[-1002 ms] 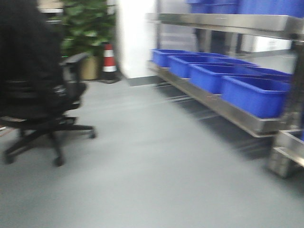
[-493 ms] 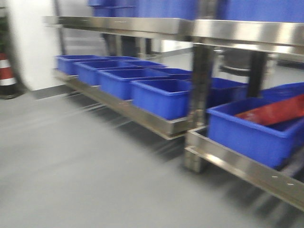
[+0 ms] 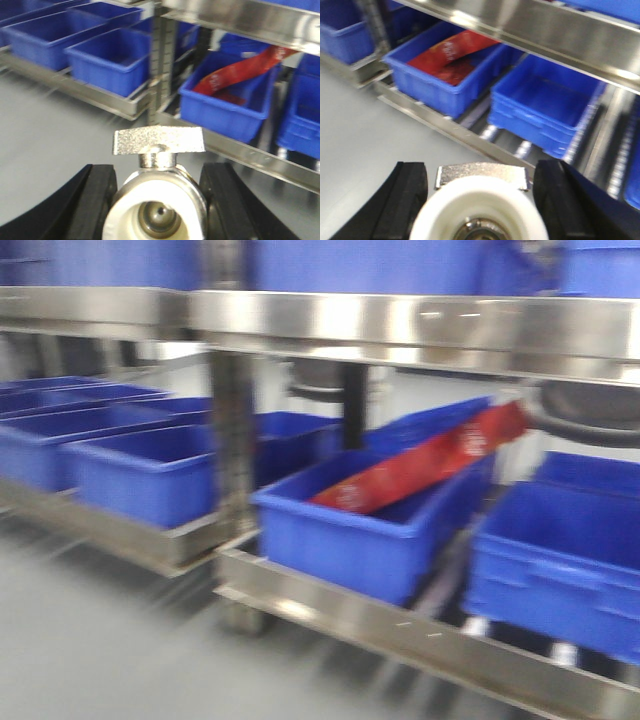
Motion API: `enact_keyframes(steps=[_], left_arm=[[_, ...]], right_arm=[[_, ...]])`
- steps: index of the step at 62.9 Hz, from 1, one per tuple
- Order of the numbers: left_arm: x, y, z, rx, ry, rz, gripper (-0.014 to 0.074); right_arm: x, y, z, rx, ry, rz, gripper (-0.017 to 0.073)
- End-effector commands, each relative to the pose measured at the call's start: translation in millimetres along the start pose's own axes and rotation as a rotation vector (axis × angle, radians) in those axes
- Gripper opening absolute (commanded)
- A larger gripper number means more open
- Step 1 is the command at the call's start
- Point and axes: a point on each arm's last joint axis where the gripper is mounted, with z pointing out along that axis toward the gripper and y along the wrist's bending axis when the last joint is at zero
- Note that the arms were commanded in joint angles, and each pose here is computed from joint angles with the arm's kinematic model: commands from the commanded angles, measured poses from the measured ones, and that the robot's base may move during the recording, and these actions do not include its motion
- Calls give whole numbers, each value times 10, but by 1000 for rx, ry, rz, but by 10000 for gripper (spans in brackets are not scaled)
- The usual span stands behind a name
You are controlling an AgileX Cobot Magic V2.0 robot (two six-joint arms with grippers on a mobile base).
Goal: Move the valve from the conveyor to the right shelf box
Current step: 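Drive the base to the steel shelf while holding both valves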
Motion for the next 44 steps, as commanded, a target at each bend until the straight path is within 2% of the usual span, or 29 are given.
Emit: enact_keyframes(steps=[1, 44], left_arm=[[-62, -5, -33, 6, -65, -11, -111], [-62, -5, -33, 6, -65, -11, -111]], right_arm=[[-79, -9, -39, 13, -78, -11, -162], [-79, -9, -39, 13, -78, -11, -162]])
